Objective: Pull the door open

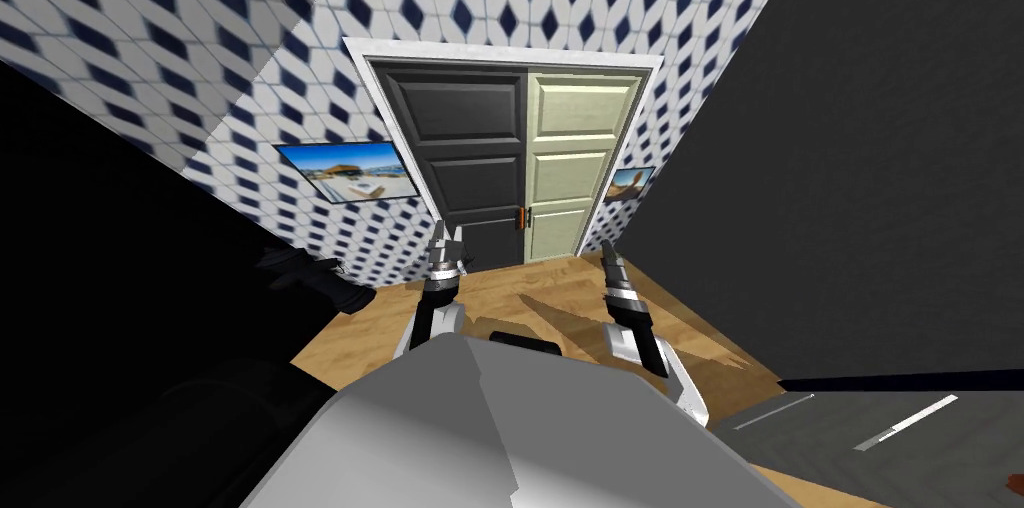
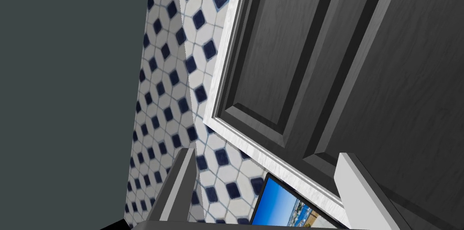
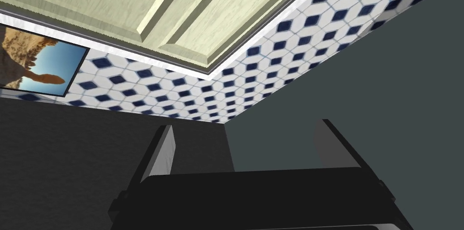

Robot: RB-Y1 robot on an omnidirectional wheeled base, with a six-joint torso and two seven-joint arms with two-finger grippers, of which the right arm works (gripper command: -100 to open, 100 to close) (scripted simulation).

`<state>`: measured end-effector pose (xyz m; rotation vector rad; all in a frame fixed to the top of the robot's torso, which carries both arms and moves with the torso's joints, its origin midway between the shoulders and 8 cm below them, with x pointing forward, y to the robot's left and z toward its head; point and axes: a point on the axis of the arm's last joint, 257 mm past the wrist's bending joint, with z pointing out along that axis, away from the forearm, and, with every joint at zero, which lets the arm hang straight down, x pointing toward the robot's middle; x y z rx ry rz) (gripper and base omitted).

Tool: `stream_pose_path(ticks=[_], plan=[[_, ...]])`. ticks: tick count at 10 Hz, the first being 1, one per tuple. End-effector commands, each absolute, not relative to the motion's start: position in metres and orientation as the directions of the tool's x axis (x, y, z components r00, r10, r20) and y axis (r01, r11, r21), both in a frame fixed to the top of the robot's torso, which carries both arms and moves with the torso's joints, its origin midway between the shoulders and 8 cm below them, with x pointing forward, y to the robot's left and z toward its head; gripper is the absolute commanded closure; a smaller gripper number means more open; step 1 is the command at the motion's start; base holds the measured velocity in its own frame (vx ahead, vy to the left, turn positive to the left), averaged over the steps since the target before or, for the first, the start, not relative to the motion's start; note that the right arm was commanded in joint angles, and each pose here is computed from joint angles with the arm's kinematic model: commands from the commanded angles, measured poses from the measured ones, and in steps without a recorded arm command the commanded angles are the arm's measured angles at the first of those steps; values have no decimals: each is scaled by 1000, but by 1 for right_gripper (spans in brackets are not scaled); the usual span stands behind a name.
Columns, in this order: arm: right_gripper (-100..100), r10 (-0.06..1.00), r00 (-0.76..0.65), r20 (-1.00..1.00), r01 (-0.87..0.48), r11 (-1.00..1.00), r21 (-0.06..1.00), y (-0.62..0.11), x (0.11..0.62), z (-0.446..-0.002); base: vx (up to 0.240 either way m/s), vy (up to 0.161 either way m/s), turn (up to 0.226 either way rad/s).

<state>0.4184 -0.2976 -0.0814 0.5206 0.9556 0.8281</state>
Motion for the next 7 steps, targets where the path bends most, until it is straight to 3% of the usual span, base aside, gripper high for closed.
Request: stream_pose_path(ticks=[1,7], plan=[[-100,782,319,-536,-356,623,696,-299,420,-93,93,0,33],[-100,686,310,-658,-271,727,630,-301,433,-140,100,21,30]])
